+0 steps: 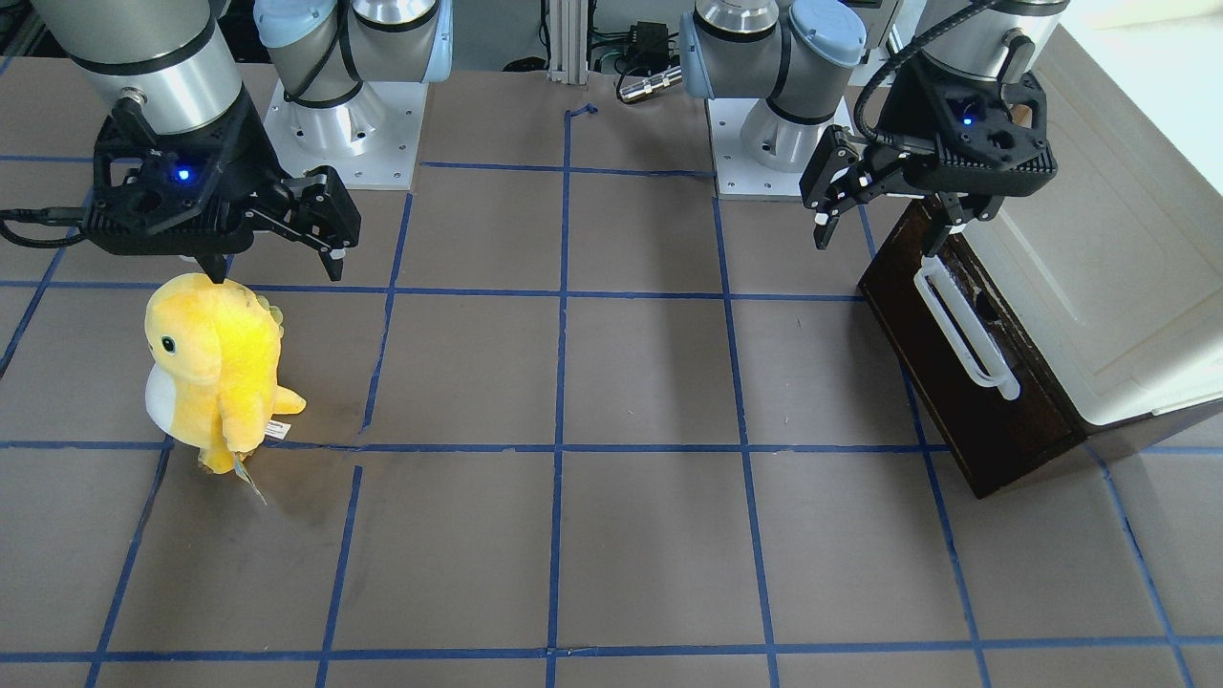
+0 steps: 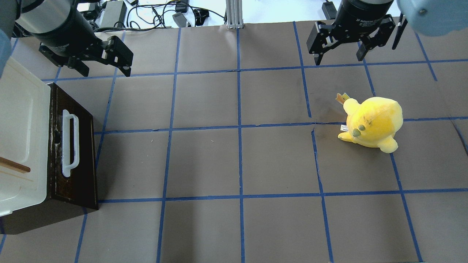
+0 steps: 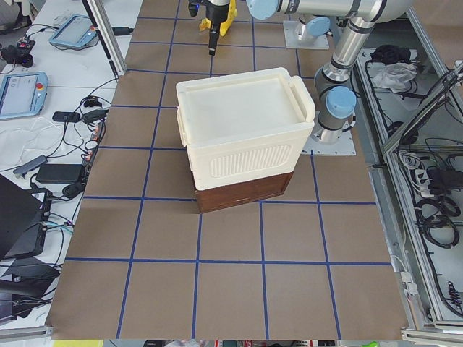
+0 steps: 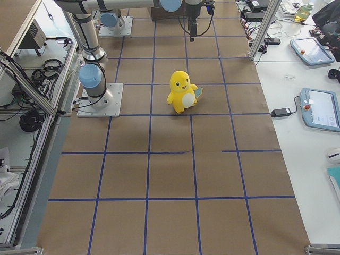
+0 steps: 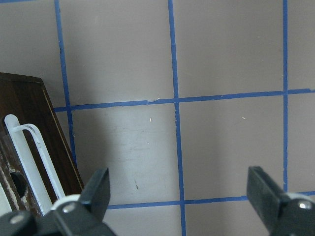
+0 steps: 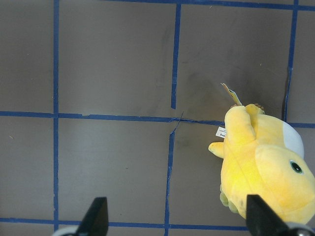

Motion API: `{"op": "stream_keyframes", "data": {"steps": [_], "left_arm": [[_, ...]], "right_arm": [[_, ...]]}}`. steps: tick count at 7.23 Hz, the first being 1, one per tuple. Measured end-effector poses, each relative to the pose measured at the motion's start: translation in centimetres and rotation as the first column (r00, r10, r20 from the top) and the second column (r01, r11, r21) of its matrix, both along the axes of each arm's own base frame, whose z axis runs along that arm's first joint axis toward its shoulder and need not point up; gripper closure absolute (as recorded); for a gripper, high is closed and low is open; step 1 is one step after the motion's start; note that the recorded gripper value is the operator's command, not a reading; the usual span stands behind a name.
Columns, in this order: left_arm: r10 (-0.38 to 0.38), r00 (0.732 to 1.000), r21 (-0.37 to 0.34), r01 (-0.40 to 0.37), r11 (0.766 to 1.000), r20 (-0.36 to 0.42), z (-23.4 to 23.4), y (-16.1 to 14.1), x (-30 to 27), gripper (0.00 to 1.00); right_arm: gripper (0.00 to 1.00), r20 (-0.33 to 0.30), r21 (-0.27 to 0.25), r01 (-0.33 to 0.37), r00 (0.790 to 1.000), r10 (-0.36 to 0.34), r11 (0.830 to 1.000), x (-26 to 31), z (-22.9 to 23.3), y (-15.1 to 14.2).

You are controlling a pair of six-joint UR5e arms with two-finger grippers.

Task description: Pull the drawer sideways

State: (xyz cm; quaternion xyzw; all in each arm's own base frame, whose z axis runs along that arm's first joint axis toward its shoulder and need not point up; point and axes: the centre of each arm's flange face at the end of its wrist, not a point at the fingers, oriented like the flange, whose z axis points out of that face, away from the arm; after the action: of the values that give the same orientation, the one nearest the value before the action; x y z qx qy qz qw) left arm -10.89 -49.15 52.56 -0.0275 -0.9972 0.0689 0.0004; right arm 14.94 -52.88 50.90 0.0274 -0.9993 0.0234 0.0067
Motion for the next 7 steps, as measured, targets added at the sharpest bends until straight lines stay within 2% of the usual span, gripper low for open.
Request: {"op": "stream_keyframes", "data": {"steps": [5, 7], "left_arm": [[0.012, 1.000, 0.009, -0.012, 1.000, 0.010, -0.18, -0.30, 0.14, 0.00], [0.066, 0.998, 0.022, -0.067, 0.998, 0.018, -0.87, -0.86, 0.33, 0.00]], "right_arm": [[0.00, 0.000, 0.000, 0.000, 1.000, 0.000, 1.000, 0.00, 0.00, 0.00], [0.00, 0.000, 0.000, 0.000, 1.000, 0.000, 1.000, 0.00, 0.00, 0.00]]}}
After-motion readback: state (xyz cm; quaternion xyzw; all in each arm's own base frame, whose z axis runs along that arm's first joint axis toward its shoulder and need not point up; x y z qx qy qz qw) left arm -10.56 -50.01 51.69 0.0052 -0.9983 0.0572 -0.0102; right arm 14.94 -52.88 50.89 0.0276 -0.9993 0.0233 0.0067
